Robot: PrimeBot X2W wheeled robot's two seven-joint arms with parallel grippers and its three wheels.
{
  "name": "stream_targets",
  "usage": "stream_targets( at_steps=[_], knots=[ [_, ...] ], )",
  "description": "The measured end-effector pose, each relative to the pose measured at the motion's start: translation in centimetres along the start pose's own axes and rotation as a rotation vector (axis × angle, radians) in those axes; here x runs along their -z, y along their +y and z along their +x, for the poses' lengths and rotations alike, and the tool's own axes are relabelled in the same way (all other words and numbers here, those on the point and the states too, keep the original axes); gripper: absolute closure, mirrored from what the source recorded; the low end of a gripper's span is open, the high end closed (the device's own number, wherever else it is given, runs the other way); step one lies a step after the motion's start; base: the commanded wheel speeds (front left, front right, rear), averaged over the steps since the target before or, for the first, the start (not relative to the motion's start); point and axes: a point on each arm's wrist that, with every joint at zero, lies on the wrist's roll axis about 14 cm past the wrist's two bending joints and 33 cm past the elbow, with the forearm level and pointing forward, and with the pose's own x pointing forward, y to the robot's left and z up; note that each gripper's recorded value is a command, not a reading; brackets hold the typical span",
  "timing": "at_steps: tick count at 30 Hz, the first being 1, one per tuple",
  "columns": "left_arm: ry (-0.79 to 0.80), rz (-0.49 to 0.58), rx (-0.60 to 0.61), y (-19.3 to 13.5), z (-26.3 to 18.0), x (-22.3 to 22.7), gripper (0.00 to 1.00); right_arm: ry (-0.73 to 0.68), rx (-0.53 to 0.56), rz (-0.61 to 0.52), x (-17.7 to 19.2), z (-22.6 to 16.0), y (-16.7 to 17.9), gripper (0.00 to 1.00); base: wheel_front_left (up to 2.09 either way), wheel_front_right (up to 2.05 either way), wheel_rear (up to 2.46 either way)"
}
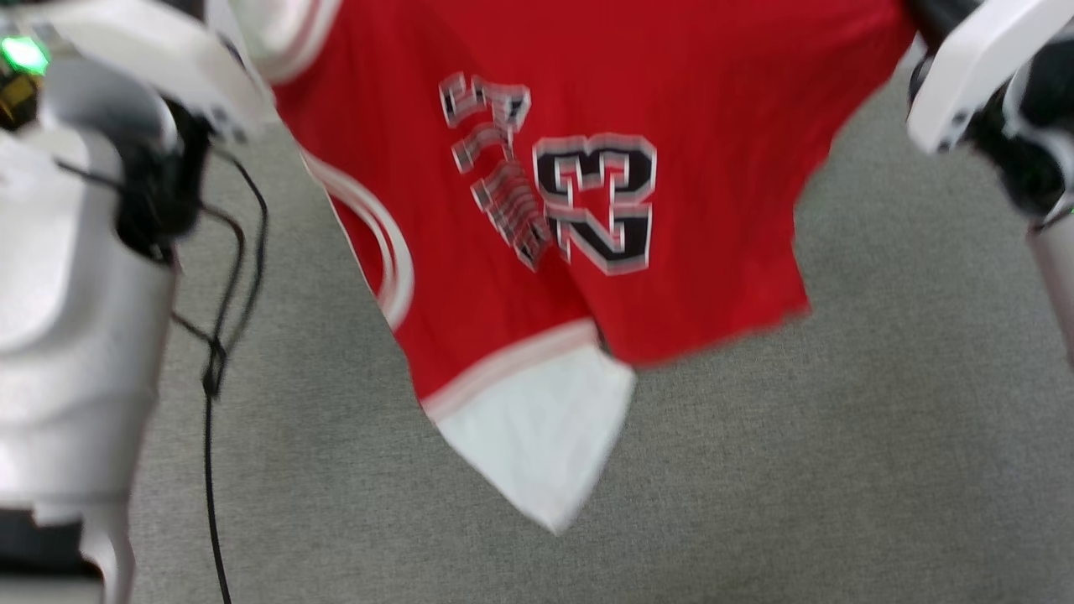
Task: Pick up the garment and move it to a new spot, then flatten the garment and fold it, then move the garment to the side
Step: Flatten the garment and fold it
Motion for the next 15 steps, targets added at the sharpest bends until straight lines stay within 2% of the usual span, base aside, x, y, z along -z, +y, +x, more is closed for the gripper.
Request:
stream_targets(
  at_steps=[7, 12, 15],
  knots=[
    [-0.187, 0.047, -0.029, 0.6, 6.2, -7.4, 1.00, -0.249, 0.052, -0.023, -8.7, 2.8, -2.1, 1.00, 0.00, 0.00, 0.00],
    [-0.296, 0.074, -0.059, 1.8, 9.4, -11.4, 1.00, -0.358, 0.076, -0.042, -12.8, 5.0, -3.3, 1.00, 0.00, 0.00, 0.00],
    [-0.324, 0.073, -0.069, 2.5, 11.2, -11.7, 1.00, -0.391, 0.082, -0.055, -13.6, 6.8, -3.7, 1.00, 0.00, 0.00, 0.00]
  ],
)
